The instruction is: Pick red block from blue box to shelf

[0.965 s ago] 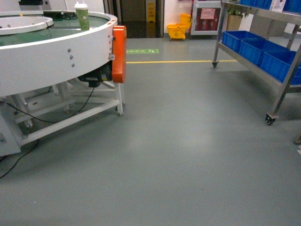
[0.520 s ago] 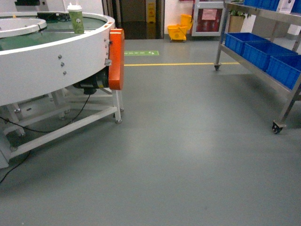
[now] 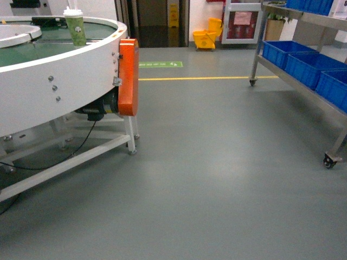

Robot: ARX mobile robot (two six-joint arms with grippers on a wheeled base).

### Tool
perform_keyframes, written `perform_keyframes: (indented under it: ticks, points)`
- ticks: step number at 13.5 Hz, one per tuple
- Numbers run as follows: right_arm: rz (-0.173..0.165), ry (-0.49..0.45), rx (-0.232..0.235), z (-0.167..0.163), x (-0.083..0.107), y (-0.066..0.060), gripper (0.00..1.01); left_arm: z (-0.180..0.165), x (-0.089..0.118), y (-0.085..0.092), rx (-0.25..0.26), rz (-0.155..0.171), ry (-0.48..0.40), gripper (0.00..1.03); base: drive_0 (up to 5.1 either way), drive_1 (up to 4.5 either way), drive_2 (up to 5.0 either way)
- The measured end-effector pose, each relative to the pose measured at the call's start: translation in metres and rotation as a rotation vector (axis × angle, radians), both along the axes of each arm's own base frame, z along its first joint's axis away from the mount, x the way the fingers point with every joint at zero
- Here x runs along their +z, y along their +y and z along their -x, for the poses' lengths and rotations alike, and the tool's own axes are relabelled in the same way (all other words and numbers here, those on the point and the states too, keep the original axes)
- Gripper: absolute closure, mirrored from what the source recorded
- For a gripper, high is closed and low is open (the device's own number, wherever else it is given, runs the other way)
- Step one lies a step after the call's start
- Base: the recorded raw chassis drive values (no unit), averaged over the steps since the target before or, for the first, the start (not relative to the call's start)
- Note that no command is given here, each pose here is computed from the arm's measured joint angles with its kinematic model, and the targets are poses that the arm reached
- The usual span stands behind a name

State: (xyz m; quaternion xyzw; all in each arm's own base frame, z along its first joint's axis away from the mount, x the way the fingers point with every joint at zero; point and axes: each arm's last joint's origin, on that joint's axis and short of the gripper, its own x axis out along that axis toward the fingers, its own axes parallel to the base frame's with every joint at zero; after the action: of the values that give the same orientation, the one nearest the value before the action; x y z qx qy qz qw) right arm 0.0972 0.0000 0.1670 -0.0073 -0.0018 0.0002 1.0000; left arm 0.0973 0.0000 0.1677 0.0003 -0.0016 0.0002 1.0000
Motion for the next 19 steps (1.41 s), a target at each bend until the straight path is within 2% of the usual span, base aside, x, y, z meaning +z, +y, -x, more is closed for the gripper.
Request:
perform_keyframes:
  ticks: [15, 19]
  points:
    - [0.000, -0.002, 0.000, 0.0000, 0.0001, 0.0000, 0.72, 0.0000, -0.0003, 0.0000, 0.000, 0.000, 0.003, 0.05, 0.0, 4.31, -4.3]
    - [0.000, -0.003, 0.000, 0.0000, 0.0003, 0.0000, 0.72, 0.0000, 0.0004, 0.0001, 0.001, 0.000, -0.004, 0.05, -1.4, -1.38, -1.4]
